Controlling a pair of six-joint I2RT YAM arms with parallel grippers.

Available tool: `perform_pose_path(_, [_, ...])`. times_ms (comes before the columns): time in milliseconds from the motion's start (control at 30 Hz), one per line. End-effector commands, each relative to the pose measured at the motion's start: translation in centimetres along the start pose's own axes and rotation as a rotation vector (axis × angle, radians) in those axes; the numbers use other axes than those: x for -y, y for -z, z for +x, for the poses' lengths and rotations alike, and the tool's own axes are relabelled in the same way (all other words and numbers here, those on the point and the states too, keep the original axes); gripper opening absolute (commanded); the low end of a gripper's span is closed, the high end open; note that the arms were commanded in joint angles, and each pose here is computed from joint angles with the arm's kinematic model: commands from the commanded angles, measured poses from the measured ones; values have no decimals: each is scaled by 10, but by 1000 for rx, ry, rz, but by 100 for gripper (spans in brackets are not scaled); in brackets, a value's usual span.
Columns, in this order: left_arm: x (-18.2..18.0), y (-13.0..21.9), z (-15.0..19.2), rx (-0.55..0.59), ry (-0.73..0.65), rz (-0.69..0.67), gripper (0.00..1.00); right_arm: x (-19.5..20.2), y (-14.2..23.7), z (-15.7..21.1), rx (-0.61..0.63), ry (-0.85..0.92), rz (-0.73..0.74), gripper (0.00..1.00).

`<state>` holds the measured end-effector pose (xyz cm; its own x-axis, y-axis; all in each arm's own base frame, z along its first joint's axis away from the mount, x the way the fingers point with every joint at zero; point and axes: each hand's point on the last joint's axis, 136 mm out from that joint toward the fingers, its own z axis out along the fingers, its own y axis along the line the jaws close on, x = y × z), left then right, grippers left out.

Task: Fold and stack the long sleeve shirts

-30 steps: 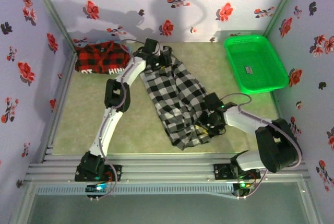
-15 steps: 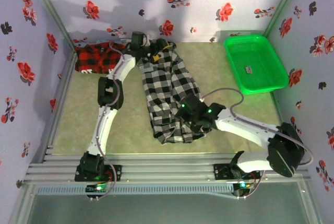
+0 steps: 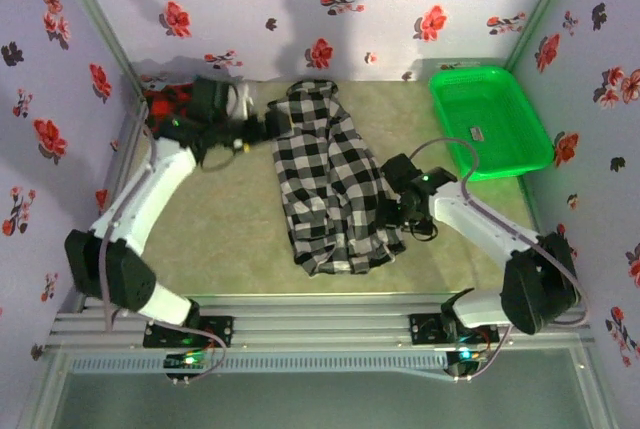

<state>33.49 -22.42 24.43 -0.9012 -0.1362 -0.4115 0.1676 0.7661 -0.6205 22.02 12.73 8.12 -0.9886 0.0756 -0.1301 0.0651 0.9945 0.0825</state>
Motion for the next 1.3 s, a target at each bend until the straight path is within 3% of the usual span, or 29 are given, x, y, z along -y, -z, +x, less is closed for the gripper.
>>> perform_pose_path(0, [-55,-33,104,-236,133,-175,93,-12,-20,0,-22,120,-92,81])
perform_pose_path(133, [-68,-40,167,-271,217,-226,88,-18,-39,4,-39,113,-157,80])
perform_pose_path(300, [-71,-57,197,-264,296,-252,85,-13,-53,12,-52,121,-157,79])
perform_pose_path(467, [-69,-82,201,-236,338,-243,84,-10,-58,14,-60,124,-156,78])
perform_pose_path(633, [-82,-96,211,-257,364,-339,78,-7,-61,14,-69,107,-172,77])
perform_pose_path(900, [-69,-130,207,-255,361,-322,70,-13,-69,16,-80,95,-211,75])
perform_pose_path(1000, [-71,-140,212,-272,359,-340,62,-15,-73,20,-94,79,-227,73])
perform_pose_path(1167, [-80,-143,218,-277,352,-367,42,-15,-80,24,-118,42,-227,63])
perform_pose_path(1267, [-77,-144,214,-272,332,-362,34,-14,-79,25,-125,22,-221,44])
